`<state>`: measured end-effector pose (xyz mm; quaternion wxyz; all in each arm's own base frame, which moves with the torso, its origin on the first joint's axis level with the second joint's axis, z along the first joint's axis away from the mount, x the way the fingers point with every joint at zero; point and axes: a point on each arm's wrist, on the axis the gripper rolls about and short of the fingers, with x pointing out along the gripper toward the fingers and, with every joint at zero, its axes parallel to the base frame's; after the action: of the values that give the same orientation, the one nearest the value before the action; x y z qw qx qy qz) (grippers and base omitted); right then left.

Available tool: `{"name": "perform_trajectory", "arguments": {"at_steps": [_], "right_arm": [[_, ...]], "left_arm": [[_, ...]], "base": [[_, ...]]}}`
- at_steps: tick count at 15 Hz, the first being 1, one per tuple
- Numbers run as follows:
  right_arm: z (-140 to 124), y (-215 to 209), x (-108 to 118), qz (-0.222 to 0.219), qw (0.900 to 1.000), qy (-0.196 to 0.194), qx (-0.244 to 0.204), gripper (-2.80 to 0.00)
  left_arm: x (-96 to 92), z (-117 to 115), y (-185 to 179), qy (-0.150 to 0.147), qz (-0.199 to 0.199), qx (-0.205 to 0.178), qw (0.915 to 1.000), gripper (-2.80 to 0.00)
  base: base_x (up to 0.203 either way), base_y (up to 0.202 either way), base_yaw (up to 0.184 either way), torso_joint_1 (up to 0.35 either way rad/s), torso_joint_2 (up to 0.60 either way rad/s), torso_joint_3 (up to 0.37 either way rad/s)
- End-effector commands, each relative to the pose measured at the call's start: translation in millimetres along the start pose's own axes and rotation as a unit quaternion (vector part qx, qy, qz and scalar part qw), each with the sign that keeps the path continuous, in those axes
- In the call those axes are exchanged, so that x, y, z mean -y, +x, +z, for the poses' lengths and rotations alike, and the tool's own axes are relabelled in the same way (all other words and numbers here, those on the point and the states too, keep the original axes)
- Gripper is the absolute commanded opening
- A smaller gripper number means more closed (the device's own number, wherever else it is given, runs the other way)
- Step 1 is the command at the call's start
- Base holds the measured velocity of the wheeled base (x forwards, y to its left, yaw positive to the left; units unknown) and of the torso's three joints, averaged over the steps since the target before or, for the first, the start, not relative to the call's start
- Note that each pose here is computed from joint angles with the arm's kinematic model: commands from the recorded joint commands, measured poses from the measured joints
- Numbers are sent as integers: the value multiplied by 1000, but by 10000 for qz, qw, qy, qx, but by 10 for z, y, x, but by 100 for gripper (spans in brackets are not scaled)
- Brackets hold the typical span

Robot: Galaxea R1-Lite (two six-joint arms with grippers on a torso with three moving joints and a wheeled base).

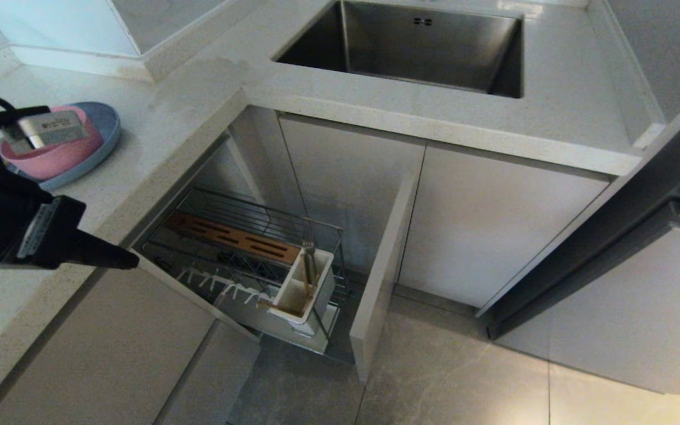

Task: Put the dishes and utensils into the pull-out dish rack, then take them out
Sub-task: Take the chopsticks out of the cupboard

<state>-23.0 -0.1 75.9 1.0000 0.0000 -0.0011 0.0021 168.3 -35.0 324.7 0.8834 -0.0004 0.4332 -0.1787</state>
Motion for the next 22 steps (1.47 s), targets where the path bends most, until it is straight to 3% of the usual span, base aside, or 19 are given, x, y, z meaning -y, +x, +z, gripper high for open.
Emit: {"name": "perform_trajectory", "arguments": {"at_steps": [1,2,4,10,16,22], "right_arm": [[0,1,0,2,10000,0,-3,-280],[0,1,0,2,10000,0,-3,-280],[-1,1,0,2,10000,0,-11,-280],[0,1,0,2,10000,0,-3,-280],[0,1,0,2,10000,0,-3,-280],[-1,1,0,2,10000,0,-11,-280]], "left_arm": [[25,5,103,123,-116,-287,9994,-280],[28,6,184,250,-158,-497,9983,-280],[26,50,356,317,-206,-777,9963,0],[-86,330,1208,213,-37,-1694,9853,0],[-4,592,1818,179,271,-1861,9820,0],[-43,552,2099,58,606,-2388,9691,0]], "base": [[0,0,0,0,0,0],[0,0,0,0,0,0],[0,0,0,0,0,0],[0,0,0,0,0,0],[0,0,0,0,0,0],[0,0,0,0,0,0]]}}
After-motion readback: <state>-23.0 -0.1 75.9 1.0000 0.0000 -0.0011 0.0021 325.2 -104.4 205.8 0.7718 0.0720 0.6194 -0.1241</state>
